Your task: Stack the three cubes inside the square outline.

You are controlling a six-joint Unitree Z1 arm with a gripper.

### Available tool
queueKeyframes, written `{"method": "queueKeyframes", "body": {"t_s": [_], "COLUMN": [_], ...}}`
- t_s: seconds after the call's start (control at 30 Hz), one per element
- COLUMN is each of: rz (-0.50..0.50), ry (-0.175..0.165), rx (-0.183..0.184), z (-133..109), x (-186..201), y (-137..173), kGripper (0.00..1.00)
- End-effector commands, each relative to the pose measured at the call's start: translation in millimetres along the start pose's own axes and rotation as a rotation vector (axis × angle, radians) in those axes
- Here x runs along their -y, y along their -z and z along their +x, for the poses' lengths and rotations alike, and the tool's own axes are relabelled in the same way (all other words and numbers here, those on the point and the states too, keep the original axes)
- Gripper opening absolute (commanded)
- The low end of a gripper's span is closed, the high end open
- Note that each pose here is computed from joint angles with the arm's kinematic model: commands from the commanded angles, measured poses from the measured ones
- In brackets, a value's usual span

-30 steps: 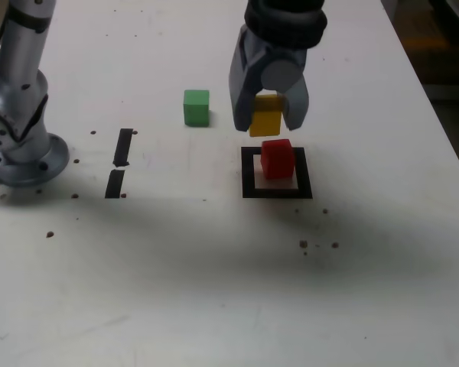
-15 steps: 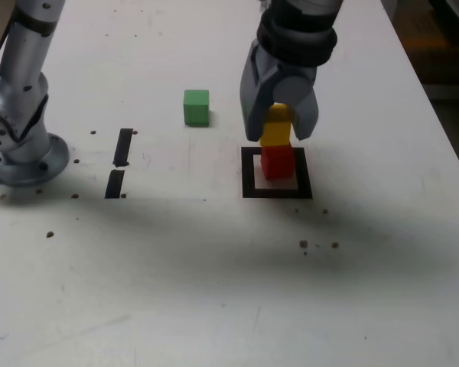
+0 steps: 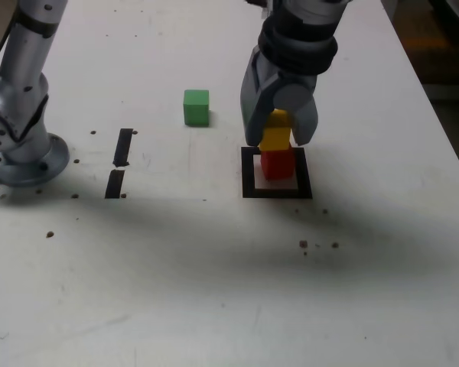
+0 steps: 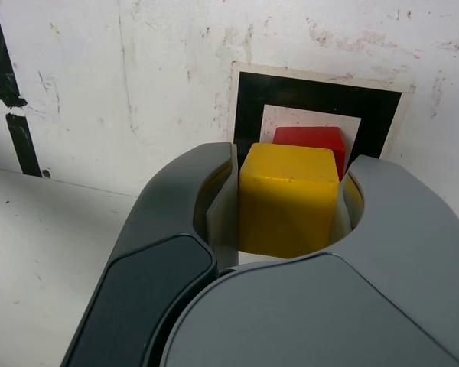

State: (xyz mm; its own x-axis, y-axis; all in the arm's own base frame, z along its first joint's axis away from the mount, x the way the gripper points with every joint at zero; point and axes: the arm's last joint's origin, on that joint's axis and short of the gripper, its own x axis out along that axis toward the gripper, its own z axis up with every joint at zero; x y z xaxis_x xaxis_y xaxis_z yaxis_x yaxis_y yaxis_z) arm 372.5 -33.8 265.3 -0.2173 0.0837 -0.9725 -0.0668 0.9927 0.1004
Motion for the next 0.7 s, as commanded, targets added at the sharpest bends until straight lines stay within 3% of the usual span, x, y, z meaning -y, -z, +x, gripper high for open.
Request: {"method": "queueKeyframes", "body": {"t_s": [0.0,0.3,0.67], "rz": [0.001,0.008,0.024], "ry": [-0.002,0.008,0.022], "rx": [0.0,0.008,0.0], "z": [1.5,2.9,6.8], "x": [0.7,1.7,2.9], "y": [-1.7,-4.3,-5.0], "kGripper": [0.31,0.36,0.7]}}
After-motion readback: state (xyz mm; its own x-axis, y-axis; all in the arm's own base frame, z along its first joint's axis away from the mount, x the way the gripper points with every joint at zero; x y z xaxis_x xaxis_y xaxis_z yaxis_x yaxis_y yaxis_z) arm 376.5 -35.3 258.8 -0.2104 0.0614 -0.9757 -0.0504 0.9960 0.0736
